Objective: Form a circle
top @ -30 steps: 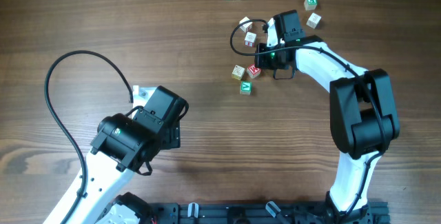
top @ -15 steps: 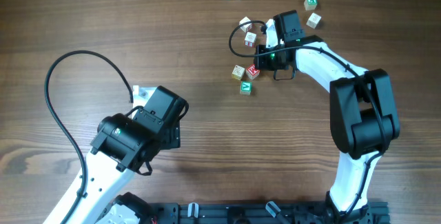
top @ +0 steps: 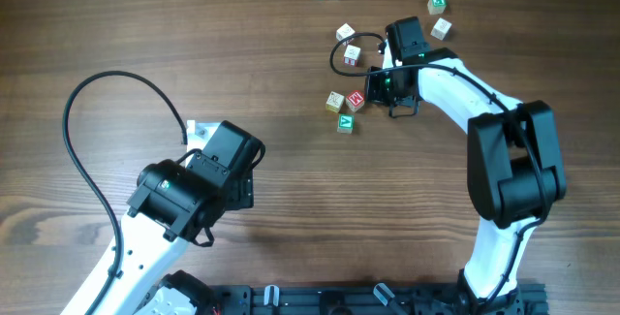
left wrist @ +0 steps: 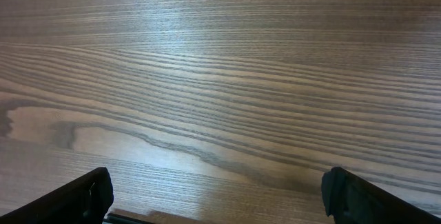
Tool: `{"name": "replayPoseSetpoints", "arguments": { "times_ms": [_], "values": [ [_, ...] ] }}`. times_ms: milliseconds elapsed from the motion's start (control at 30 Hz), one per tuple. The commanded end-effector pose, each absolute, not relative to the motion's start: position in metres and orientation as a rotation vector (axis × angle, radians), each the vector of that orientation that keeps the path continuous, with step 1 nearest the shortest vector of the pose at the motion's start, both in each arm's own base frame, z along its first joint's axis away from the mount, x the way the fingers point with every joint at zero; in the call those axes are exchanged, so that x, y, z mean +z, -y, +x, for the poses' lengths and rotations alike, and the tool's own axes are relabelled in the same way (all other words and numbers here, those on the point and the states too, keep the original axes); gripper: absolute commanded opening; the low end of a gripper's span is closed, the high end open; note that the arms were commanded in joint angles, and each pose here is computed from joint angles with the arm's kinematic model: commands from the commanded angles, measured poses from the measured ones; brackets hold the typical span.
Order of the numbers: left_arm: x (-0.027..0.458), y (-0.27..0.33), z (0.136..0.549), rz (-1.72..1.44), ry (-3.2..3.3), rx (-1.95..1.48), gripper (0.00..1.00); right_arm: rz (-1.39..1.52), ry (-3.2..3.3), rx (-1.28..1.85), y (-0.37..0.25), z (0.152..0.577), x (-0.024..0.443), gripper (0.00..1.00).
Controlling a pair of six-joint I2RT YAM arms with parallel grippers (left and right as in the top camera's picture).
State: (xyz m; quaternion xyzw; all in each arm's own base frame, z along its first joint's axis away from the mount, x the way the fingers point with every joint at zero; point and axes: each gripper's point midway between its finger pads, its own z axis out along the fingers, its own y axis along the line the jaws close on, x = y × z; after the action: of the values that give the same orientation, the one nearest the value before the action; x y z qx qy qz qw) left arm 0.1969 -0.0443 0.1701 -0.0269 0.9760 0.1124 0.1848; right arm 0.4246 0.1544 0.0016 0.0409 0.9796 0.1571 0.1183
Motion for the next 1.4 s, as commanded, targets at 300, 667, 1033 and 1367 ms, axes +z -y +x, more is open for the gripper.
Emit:
{"name": "replayPoseSetpoints", "arguments": {
  "times_ms": [300,667,1033,1367],
  "values": [
    [0.17,0.044,0.196,-0.102,-2.75,0.3,1.0,0.18,-2.883,0.428,-0.147,0.416,0.019,0.04],
    [0.17,0.044,0.196,-0.102,-2.751,0.301,1.0,0.124,-2.873,0.501,-0.156,0.416,0.022,0.04],
    [0.17,0.044,0.196,-0.102,-2.751,0.301,1.0,0.072,-2.861,0.574,-0.165,0.416,0.026,0.04],
    [0.17,0.044,0.196,-0.102,-2.751,0.301,1.0,0.034,-2.85,0.581,-0.167,0.417,0.027,0.04]
  ]
}}
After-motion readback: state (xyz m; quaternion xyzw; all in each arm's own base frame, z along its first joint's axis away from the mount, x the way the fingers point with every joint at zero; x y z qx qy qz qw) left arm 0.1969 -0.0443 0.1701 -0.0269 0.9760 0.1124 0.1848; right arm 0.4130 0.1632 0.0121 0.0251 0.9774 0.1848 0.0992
